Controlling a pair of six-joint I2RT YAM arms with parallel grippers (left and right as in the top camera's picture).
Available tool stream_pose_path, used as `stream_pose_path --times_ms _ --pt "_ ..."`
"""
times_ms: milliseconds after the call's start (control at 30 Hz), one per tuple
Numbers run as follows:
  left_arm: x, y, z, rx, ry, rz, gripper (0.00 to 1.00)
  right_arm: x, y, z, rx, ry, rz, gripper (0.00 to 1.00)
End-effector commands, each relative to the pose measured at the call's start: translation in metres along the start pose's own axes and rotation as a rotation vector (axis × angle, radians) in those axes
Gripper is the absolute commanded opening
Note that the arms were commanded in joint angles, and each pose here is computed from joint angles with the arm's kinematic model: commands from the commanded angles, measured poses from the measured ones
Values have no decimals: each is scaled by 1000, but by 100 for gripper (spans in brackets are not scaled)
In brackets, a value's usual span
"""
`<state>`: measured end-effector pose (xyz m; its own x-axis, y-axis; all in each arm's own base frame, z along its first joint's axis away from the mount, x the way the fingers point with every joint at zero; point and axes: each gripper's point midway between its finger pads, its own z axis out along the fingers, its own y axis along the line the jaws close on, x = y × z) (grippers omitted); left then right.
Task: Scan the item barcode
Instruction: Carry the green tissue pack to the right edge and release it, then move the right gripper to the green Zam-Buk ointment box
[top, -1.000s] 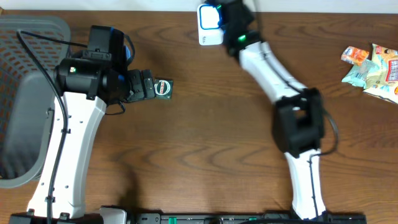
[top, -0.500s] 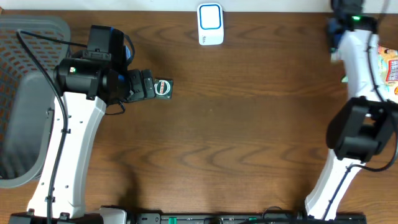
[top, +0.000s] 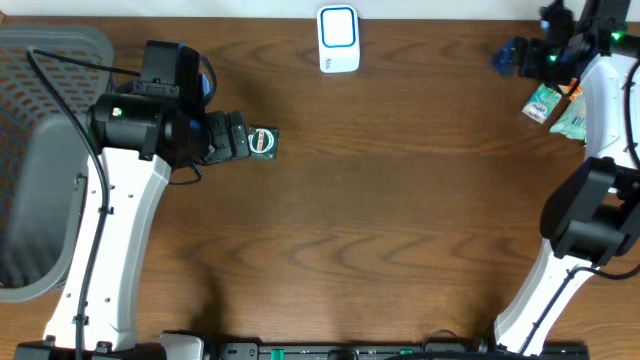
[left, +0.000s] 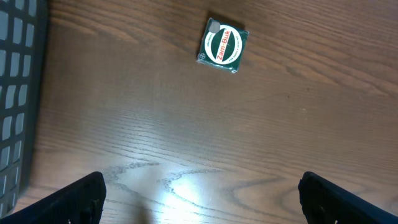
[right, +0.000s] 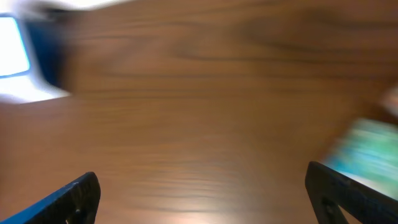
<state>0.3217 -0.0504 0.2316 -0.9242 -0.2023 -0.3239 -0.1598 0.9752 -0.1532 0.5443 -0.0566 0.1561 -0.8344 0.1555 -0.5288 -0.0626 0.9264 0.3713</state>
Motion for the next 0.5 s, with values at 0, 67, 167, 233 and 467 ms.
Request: stream_pose_path --times_ms 0,67,167,233,467 --pt "-1 1 -1 -5 -4 1 98 8 97 2 -433 27 -7 99" --pt "-1 1 -1 -5 -4 1 98 20 128 14 -474 73 -42 99" --pt "-1 1 -1 -5 -4 1 98 42 172 29 -519 143 -90 99" --pt "-1 1 -1 -5 -4 1 98 54 199 39 -539 169 -140 99" --pt "-1 1 -1 -5 -4 1 98 94 279 88 -367 188 -394 99"
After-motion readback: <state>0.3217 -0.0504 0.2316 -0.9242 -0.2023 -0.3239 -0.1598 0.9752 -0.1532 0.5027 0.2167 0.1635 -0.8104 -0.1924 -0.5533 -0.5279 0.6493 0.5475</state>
